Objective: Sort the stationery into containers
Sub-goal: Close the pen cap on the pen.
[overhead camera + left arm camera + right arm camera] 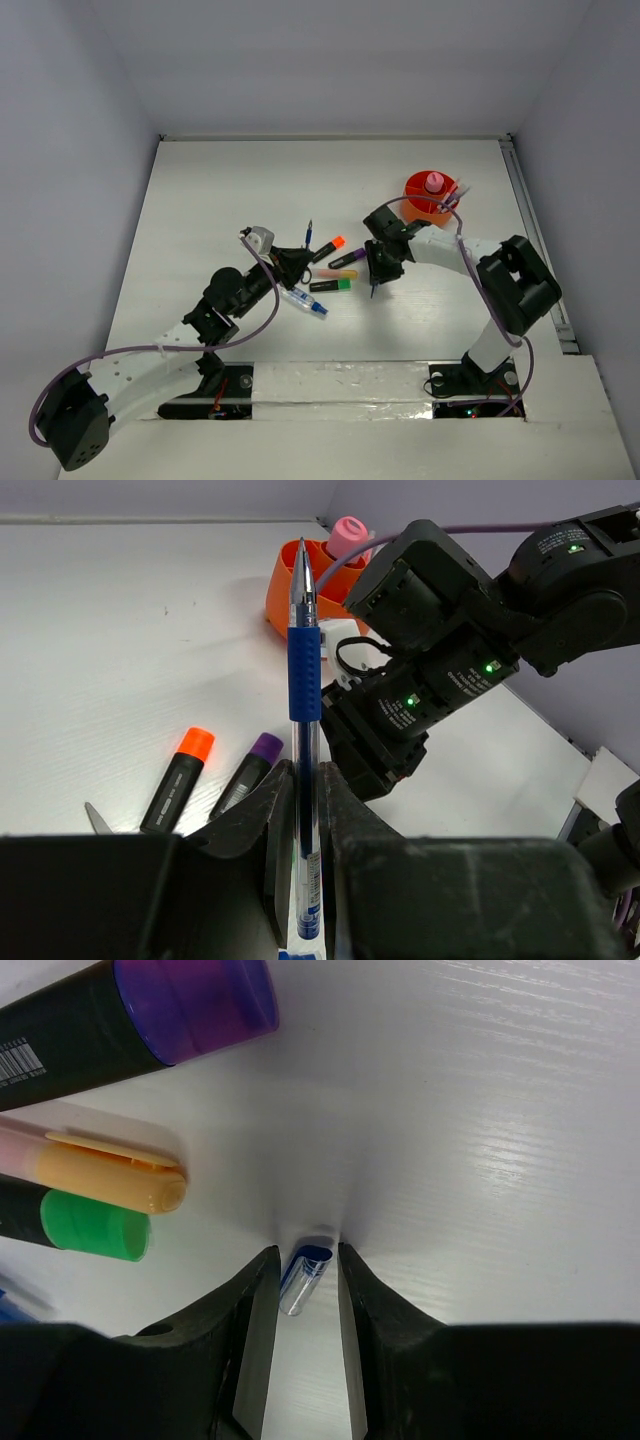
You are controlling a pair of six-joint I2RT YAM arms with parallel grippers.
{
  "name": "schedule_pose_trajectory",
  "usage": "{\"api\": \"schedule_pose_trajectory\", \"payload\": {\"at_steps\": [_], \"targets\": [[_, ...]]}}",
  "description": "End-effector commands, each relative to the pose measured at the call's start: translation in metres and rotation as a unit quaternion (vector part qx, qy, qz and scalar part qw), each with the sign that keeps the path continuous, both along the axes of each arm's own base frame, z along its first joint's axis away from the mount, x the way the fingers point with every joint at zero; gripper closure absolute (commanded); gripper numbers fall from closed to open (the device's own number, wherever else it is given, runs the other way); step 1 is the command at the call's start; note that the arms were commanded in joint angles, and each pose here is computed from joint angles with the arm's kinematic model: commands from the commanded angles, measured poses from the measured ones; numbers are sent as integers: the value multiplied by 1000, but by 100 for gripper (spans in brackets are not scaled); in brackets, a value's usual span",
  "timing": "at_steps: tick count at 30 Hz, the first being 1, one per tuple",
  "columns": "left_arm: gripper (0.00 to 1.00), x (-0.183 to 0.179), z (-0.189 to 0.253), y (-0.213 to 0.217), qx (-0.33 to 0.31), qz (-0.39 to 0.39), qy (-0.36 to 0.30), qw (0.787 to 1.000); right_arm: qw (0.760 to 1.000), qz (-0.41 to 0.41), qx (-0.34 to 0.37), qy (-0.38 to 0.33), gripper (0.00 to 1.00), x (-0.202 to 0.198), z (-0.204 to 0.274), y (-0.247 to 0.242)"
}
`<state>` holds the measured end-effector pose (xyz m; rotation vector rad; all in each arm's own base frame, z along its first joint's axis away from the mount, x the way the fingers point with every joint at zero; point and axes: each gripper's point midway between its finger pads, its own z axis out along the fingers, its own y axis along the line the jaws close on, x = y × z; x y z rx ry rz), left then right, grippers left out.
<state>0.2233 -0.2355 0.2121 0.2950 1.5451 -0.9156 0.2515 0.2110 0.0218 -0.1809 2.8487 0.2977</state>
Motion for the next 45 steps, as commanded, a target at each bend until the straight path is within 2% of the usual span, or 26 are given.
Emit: {"api": "schedule_pose_trajectory", "payload": {"at_steps": [1,4,8,17,22,28,31,32,35,38,41,42,44,45], "targets": [[100,-1,17,0,-24,-4,-23,999,998,3,-62,-9,64,-2,-5,-8],[100,-1,17,1,-24,-3,-25,999,995,-2,-95,-13,60,-5,-8,-14],[100,-1,16,-1,-23,-6,-22,999,995,0,-98,-4,60,-10,-12,-13],[100,-1,17,-1,-25,-6,-25,999,994,-2,-112,-2,79,-15,-20,-10],[100,-1,15,-2,-22,-7,-22,999,994,-3,-107,-9,99,-13,-19,-9],[100,-1,14,-1,-21,-5,-21,1000,995,-14,-75,-56,100,2,4,0],[100,-2,13,-5,-21,-15,-21,999,992,-24,-44,-115,100,19,40,7],[100,-5,12,-7,-20,-26,-21,999,989,-31,-44,-137,100,26,52,5],[100,-10,13,-12,-28,-44,-26,998,976,-46,14,-211,100,45,107,17],[100,-13,13,-18,-30,-63,-27,997,954,-60,73,-286,100,63,161,28],[100,-14,11,-21,-32,-71,-22,997,924,-68,140,-348,100,78,204,43],[100,-14,9,-22,-30,-73,-20,997,907,-74,171,-377,100,86,221,51],[100,-15,9,-23,-31,-75,-19,996,894,-80,207,-390,100,89,234,60],[100,-14,8,-22,-31,-74,-18,997,880,-84,234,-406,100,93,248,66]]}}
